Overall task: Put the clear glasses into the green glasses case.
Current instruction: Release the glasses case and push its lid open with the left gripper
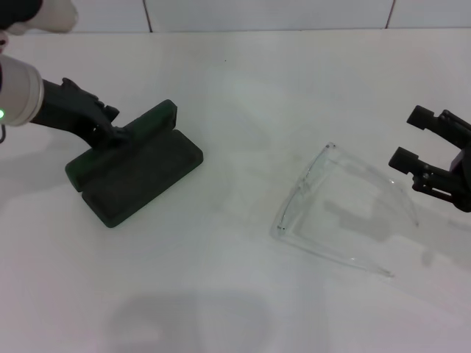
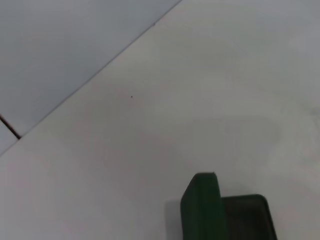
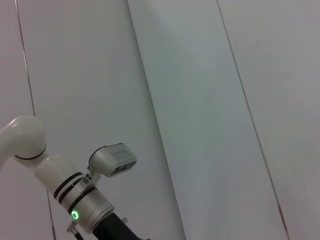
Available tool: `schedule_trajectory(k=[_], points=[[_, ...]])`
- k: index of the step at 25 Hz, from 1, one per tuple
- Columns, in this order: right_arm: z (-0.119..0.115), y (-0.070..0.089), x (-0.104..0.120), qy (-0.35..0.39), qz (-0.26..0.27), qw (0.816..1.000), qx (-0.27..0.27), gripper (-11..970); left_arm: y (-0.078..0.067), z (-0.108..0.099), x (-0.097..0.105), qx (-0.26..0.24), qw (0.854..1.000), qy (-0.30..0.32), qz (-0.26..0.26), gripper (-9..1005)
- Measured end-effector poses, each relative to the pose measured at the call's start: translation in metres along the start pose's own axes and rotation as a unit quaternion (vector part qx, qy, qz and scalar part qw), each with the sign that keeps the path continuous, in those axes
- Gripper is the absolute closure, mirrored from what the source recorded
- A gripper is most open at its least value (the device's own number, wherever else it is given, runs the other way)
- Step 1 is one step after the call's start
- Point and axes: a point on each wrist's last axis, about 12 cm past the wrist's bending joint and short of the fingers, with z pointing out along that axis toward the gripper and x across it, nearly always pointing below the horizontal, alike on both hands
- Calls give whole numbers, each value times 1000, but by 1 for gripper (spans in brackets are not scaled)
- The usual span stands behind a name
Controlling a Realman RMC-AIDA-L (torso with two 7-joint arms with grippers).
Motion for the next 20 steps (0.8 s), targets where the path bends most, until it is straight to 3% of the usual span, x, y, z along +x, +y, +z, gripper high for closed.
schedule_trajectory(k=[8,20], points=[[0,0,1,1,0,1000,2,102,-6,7,-2,12,1000,10,10,567],[0,1,1,2,1,1000,0,101,-1,18,-1,5,1000,10,4,561]])
